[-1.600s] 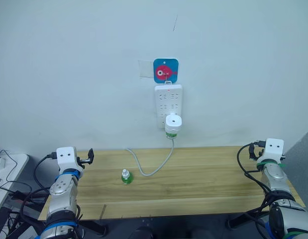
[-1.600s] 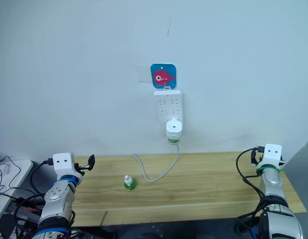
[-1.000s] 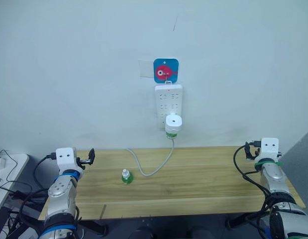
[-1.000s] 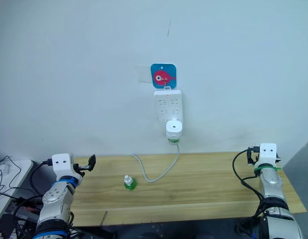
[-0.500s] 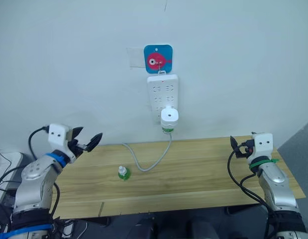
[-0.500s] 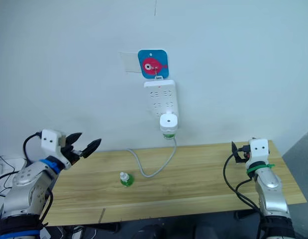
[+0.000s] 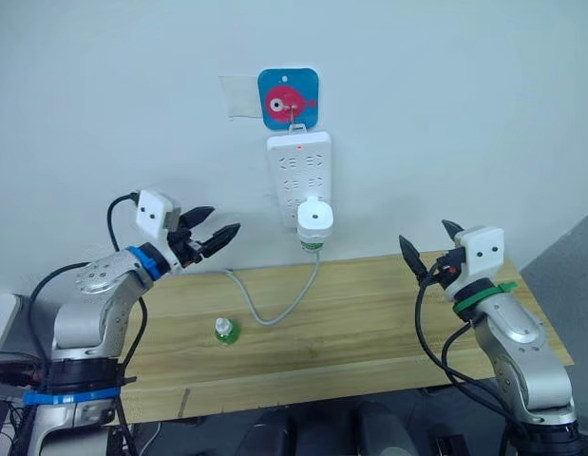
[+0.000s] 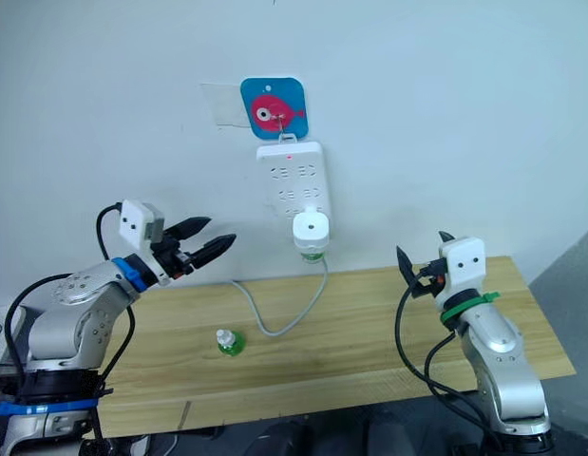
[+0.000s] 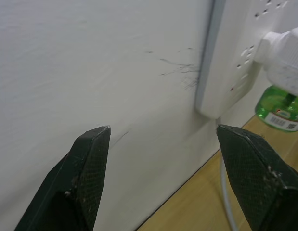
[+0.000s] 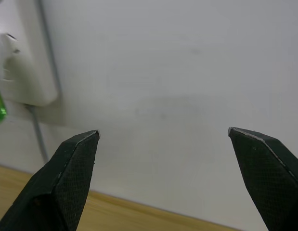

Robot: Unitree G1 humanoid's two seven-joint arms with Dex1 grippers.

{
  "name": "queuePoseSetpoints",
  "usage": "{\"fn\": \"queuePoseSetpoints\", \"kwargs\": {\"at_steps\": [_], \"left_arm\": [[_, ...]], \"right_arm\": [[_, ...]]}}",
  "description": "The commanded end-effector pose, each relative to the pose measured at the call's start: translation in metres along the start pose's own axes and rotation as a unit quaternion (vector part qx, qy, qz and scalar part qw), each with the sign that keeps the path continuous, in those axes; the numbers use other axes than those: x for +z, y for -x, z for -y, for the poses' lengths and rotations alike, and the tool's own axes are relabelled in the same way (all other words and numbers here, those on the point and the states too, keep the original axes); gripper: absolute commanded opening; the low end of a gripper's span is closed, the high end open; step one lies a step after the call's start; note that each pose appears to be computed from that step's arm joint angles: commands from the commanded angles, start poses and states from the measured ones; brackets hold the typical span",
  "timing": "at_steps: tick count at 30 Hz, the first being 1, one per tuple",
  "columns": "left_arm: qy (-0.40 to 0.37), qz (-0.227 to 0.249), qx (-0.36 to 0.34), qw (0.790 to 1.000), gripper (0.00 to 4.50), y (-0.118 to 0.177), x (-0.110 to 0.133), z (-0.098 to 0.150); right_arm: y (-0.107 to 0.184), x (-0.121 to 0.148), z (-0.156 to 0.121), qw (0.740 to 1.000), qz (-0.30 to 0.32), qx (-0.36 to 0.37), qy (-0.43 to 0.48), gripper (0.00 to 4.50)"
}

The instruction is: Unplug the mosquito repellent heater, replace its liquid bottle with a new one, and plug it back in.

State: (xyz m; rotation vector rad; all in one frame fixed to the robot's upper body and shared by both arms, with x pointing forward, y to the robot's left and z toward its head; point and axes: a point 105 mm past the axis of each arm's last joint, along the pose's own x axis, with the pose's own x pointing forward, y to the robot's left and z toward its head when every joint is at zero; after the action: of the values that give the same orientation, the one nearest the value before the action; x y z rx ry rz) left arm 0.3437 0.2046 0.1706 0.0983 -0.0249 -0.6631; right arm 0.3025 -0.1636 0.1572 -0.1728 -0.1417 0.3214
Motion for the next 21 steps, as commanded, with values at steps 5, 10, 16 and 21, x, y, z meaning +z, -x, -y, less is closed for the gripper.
{"fn": "queuePoseSetpoints", "kwargs": {"at_steps": [5,10,16,21], "left_arm": [[-0.024,0.036,-0.047,0.998,3.62,-0.014,0.031,0.011],[-0.023,0.049,-0.067,0.996,3.62,-0.023,0.039,0.011],[-0.018,0.054,-0.103,0.993,3.62,-0.038,0.042,0.014],[-0.018,0.053,-0.132,0.99,3.62,-0.052,0.041,0.017]], "right_arm": [[0.0,0.033,-0.027,0.997,0.053,0.058,-0.005,4.5],[-0.004,0.038,-0.034,0.995,0.057,0.079,-0.001,4.5],[-0.009,0.047,-0.045,0.993,0.07,0.092,-0.007,4.5],[-0.008,0.046,-0.053,0.993,0.068,0.1,-0.012,4.5]]}}
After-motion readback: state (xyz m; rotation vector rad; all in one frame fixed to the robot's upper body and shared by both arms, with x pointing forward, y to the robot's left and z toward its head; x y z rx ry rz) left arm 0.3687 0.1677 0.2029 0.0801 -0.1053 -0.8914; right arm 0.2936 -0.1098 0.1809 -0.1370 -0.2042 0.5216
